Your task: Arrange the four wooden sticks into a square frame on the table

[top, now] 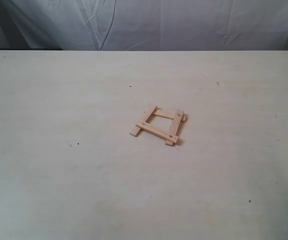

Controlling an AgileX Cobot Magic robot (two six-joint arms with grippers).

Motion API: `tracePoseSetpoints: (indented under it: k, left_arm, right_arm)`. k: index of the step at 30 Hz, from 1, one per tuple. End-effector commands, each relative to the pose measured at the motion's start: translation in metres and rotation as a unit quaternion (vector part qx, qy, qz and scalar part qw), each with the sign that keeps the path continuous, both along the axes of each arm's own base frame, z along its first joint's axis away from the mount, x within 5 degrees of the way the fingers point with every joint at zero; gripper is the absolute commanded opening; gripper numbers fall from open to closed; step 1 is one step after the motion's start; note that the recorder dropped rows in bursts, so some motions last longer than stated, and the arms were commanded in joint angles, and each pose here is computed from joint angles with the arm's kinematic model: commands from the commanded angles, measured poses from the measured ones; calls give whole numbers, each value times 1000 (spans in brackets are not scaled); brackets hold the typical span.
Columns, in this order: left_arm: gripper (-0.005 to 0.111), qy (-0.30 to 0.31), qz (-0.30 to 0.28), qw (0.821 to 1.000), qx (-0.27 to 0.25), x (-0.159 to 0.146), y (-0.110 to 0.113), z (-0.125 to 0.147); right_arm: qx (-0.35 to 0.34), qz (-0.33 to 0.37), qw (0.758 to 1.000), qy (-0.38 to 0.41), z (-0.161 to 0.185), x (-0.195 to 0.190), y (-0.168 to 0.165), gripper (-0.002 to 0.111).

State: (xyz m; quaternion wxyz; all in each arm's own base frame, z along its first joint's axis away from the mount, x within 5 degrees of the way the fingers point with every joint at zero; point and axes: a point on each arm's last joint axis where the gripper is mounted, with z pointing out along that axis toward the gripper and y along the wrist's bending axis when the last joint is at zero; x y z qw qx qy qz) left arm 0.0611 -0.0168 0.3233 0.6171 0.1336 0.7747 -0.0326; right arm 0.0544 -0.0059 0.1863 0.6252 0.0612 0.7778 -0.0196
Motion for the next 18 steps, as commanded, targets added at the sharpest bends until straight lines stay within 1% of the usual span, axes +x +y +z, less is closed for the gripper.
tracePoseSetpoints:
  k: [1,9,10,11,13,16,18]
  left_arm:
    - [0,-9,1,1000,-3,-1,0,1]
    - [0,-9,1,1000,-3,-1,0,1]
    - [0,-11,2,1000,3,-2,1,2]
    - [0,-15,5,1000,11,-3,2,2]
    - [0,-18,15,1000,6,-8,3,1]
    - [0,-30,30,999,-9,-13,4,-7]
    - [0,-41,40,998,-11,-16,6,-21]
  right_arm:
    - [-2,-2,1000,-4,0,0,0,0]
    - [-2,-2,1000,-4,0,0,0,0]
    - [-2,-2,1000,-4,0,0,0,0]
    - [-2,-2,1000,-4,0,0,0,0]
    - [-2,-2,1000,-4,0,0,0,0]
    - [-2,-2,1000,-4,0,0,0,0]
    - [-2,-2,1000,-4,0,0,0,0]
